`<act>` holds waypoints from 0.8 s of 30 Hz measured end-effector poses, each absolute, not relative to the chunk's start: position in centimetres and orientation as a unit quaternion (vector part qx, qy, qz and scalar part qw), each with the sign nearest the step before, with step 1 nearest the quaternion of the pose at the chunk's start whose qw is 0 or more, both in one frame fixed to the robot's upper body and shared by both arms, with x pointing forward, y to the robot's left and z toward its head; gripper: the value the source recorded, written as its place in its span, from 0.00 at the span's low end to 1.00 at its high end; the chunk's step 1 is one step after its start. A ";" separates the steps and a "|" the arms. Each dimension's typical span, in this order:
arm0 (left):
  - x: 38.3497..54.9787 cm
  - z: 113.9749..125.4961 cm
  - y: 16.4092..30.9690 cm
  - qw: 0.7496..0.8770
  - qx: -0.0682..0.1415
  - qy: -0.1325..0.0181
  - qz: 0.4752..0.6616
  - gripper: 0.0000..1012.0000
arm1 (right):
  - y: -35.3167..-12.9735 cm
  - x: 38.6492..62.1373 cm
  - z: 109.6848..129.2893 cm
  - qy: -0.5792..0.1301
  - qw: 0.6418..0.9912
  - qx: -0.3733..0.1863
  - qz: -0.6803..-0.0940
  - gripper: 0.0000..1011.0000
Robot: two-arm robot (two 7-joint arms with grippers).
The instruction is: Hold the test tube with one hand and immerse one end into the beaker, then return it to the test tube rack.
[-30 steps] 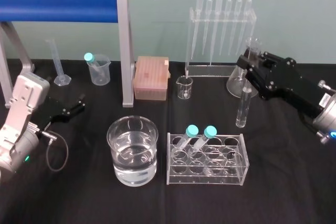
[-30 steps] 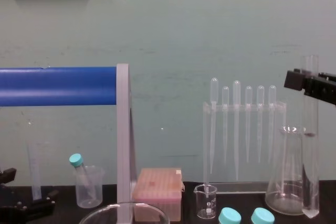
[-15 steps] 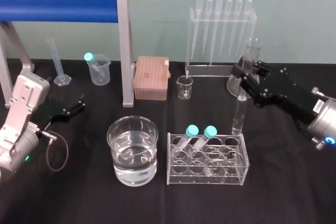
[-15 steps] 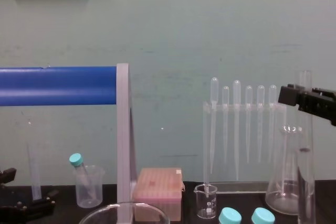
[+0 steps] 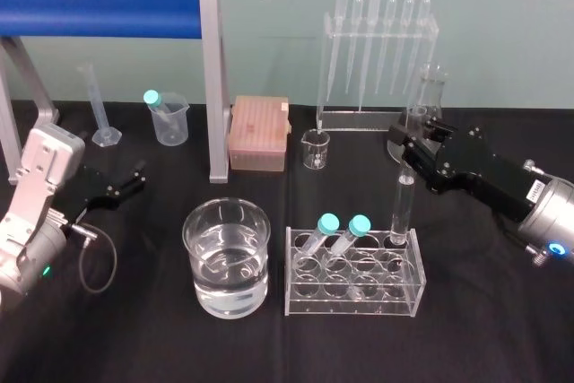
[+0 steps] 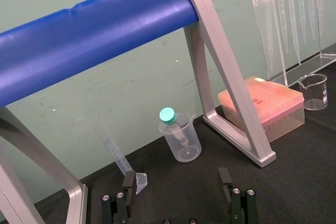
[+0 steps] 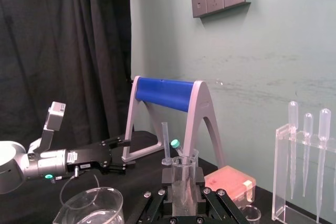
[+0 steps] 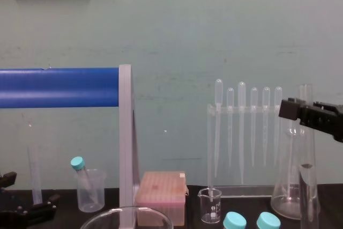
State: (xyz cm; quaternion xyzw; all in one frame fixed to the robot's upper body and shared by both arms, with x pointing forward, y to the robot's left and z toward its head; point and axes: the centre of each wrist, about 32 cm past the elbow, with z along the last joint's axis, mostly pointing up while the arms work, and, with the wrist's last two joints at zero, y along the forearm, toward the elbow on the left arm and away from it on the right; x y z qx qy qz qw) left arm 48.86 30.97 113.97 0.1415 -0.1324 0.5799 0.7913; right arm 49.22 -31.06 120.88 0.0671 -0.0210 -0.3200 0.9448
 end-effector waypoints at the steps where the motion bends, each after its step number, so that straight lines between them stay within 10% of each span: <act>1: 48.9 114.0 31.0 0.791 0.142 -0.132 0.580 0.99 | -31.1 49.2 120.8 -0.020 0.945 0.067 -0.320 0.22; 24: 48.9 114.0 31.0 0.791 0.142 -0.132 0.580 0.99 | -30.8 50.1 118.9 0.007 0.949 0.043 -0.312 0.22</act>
